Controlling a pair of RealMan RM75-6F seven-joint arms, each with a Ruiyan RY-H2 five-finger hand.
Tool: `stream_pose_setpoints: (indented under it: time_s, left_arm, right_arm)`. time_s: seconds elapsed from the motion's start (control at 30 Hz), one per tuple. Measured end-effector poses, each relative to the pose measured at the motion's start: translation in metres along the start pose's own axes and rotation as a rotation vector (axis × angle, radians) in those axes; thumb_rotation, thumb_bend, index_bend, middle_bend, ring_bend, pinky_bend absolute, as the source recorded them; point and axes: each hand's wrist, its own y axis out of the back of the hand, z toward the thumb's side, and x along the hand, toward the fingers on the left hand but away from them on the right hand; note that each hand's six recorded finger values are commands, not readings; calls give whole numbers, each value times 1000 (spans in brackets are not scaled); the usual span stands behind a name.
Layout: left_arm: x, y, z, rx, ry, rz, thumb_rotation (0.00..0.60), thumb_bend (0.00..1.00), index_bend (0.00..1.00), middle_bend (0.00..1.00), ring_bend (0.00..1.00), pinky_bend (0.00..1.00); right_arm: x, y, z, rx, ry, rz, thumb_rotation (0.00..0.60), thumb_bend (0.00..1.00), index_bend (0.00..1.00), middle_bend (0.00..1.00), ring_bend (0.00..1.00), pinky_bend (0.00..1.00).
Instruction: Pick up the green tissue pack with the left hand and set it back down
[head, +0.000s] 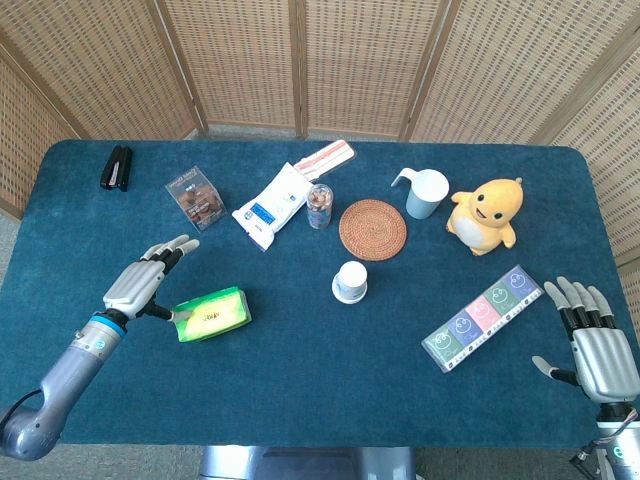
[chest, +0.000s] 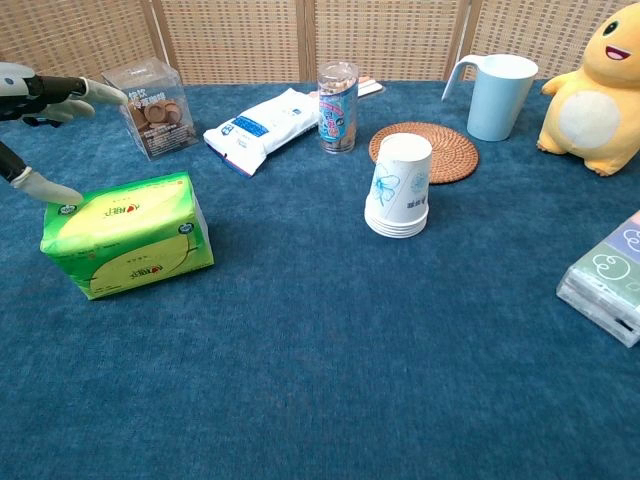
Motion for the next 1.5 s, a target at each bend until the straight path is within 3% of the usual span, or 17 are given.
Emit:
stream_pose_setpoints:
  time_s: [0.33, 0.53, 0.63, 0.7, 0.77, 0.87, 1.03, 1.27, 1.5]
  left_arm:
    - [-36, -10, 3, 53, -54, -94, 600, 8, 43, 0, 0, 0]
    - [-38, -27, 0, 103, -51, -126, 600, 7, 58, 0, 0, 20]
    - [-33, -35, 1, 130, -50, -112, 600, 8, 100, 22, 0, 128]
    - [-30, -38, 1, 152, -49, -97, 600, 11, 139, 89, 24, 218]
    - [-27, -42, 2, 180, -45, -79, 600, 21, 218, 186, 103, 322]
    - [-23, -45, 4, 207, -35, -48, 600, 47, 432, 391, 302, 499]
    - [-20, -46, 5, 240, -2, 4, 600, 94, 508, 459, 373, 557]
    - [-22, -43, 9, 185, -3, 2, 600, 106, 510, 454, 375, 558]
    - [-26, -40, 20, -1, -59, -110, 600, 106, 517, 463, 376, 547]
  right_arm:
    - [0, 1, 0, -6, 1, 0, 600, 0, 0, 0, 0, 0]
    - [0, 1, 0, -9, 0, 1, 600, 0, 0, 0, 0, 0]
    - [0, 1, -1, -10, -2, 2, 600, 0, 0, 0, 0, 0]
    - [-1, 1, -1, -11, -3, 2, 600, 0, 0, 0, 0, 0]
    - [-1, 0, -1, -12, -4, 4, 600, 0, 0, 0, 0, 0]
    - [-1, 0, -2, -12, -4, 5, 600, 0, 0, 0, 0, 0]
    - [-1, 0, -1, -14, -3, 7, 600, 0, 0, 0, 0, 0]
    - [-1, -1, -1, -7, -1, 9, 600, 0, 0, 0, 0, 0]
    - [-1, -3, 0, 2, -3, 12, 600, 0, 0, 0, 0, 0]
